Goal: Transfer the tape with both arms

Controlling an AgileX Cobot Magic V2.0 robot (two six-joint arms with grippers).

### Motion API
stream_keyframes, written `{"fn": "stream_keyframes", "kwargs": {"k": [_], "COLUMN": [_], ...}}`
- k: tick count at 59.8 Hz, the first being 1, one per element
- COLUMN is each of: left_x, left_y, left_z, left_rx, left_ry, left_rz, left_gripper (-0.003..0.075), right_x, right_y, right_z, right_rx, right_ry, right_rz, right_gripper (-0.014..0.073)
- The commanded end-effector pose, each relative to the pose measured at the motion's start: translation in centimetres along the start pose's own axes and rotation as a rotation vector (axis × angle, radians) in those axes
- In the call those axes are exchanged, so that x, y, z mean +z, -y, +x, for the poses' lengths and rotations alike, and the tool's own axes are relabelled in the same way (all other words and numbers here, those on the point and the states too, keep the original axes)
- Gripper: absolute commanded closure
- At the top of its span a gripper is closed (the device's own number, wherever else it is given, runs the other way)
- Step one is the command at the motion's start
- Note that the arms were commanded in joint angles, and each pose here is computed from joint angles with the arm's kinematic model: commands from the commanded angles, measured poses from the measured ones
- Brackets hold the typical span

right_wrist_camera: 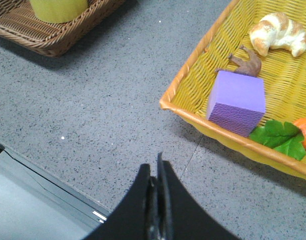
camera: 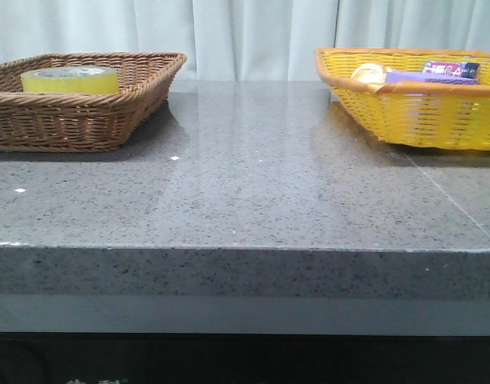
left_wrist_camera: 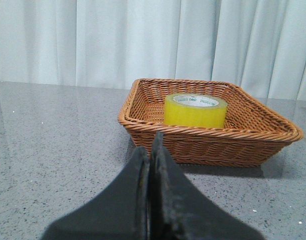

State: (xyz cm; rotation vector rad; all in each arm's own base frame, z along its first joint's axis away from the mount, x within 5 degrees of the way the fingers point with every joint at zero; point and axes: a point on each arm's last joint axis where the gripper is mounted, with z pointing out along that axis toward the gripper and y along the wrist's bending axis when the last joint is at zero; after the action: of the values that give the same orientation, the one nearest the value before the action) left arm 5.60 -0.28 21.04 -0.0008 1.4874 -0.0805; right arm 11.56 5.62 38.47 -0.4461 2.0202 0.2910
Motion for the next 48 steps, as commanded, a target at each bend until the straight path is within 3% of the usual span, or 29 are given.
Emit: {"fn": "stream_keyframes", "kwargs": {"k": [1,48], "left_x": [-0.09,-0.08], "left_y": [-0.11,-0.09], "left_z": [0.47,0.48], "left_rx": [-0.014,-0.010], "left_ry": [0.061,0.059], "left_rz": [-0.007,-0.004], "left_gripper": [0.0740,0.0740], "right_x": [-0.57,-0.57], "right_y": [-0.01,-0.01], "right_z": [-1.24,-1.23], "right_rx": [0.002,0.002], "right_ry": [0.093,0.092], "right_rz": [-0.001,-0.001], "right_gripper": [0.0663,0.0663]}}
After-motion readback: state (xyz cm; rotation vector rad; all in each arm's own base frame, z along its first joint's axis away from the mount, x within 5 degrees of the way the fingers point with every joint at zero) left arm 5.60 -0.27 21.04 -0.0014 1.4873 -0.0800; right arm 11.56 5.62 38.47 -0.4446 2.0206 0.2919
